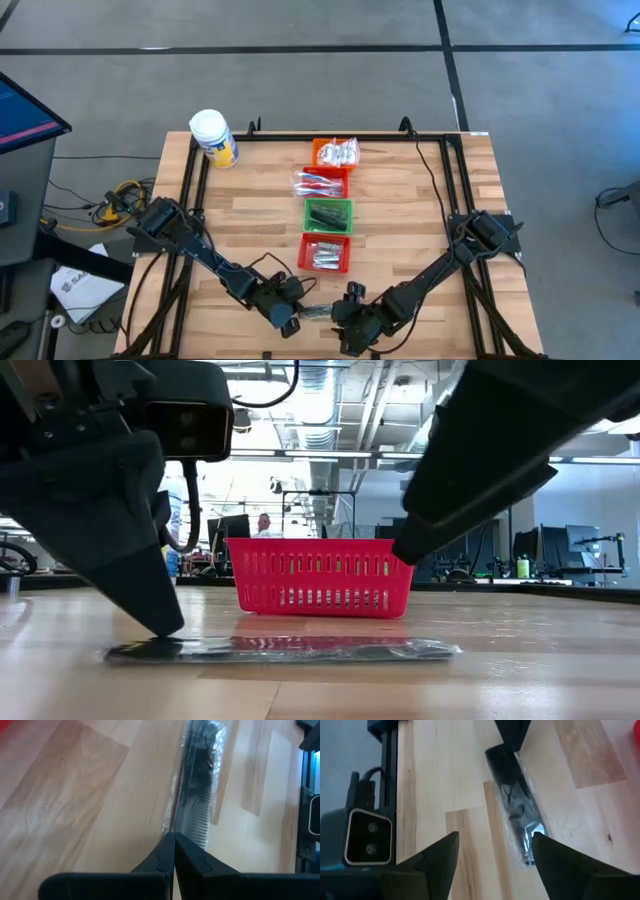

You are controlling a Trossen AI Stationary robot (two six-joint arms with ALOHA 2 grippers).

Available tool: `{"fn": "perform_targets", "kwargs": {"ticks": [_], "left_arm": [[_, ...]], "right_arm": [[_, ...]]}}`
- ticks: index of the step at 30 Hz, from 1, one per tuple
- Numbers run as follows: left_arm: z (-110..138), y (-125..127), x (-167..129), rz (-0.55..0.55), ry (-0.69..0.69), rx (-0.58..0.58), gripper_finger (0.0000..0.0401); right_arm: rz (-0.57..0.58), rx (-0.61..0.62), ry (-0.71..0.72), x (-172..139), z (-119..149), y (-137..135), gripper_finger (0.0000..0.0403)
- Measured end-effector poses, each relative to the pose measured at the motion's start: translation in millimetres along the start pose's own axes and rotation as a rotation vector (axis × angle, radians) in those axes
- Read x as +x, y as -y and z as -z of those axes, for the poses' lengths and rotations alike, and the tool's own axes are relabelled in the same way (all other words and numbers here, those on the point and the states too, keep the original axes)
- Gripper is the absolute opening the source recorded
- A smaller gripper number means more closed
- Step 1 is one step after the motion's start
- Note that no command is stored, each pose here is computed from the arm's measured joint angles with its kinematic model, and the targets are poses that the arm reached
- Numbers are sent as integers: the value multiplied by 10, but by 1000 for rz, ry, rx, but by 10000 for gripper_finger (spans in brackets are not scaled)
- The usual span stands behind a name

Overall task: Pick & Place Travel size toiletries
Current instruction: Put the black comb into the green basket

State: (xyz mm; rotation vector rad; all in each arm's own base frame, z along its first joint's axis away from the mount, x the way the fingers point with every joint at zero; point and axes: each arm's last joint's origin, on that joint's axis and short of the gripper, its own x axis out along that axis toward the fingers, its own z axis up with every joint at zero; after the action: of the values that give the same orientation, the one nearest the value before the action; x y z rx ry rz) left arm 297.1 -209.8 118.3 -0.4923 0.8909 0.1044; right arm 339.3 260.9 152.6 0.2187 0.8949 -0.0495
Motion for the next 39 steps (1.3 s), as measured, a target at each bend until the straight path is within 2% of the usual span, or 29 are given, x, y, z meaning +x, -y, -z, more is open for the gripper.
{"fn": "perform_targets", "kwargs": {"ticks": [7, 13, 21, 30, 39], "left_arm": [[-8, -10, 4, 0, -9, -6, 1], [26, -5, 87, 30, -52, -33, 1], [31, -40, 127, 36, -96, -49, 1], [69, -95, 123, -26, -125, -77, 1], [47, -129, 135, -27, -150, -83, 1]], "right_arm": [[8, -107, -10, 11, -12, 29, 225], [7, -196, -37, 90, -8, 76, 226], [-16, -233, -59, 159, -18, 107, 227], [-7, -249, -67, 164, -16, 123, 227], [25, -297, -94, 163, 7, 158, 227]]}}
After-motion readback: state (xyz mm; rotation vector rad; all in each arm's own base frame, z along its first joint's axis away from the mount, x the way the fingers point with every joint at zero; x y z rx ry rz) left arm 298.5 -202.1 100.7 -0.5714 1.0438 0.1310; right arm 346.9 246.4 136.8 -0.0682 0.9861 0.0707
